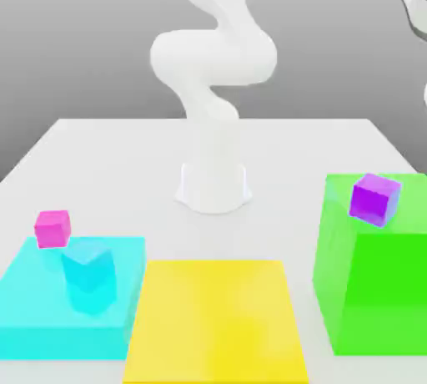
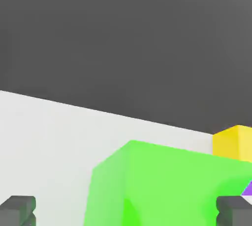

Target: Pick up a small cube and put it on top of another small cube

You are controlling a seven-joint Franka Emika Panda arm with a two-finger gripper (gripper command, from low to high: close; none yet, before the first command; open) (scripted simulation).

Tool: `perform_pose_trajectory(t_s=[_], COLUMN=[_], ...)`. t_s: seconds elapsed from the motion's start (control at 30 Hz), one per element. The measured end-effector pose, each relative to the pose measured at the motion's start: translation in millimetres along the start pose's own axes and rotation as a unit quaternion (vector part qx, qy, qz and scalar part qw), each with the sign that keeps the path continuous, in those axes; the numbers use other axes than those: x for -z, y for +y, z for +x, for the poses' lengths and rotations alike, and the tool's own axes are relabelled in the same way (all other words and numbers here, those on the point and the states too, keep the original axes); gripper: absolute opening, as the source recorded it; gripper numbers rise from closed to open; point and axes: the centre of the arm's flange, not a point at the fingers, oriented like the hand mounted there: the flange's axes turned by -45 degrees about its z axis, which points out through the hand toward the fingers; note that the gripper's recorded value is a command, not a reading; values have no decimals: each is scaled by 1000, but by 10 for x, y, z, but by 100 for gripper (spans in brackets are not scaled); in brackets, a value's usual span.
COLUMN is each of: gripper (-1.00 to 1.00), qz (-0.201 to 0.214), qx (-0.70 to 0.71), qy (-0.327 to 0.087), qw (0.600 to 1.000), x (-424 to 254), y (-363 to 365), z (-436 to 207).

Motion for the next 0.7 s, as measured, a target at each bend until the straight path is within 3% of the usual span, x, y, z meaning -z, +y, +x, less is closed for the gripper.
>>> perform_pose_trajectory(t_s=[0.17,0.47,0.7], gripper=[0,0,0], qz=[20,101,121], qx=[-8,-149,-197], qy=[-58,-181,-201], qw=[998,967,952], x=[-570,-1143,-1556], y=[-524,-57,-21], z=[-845,-1241,-1389])
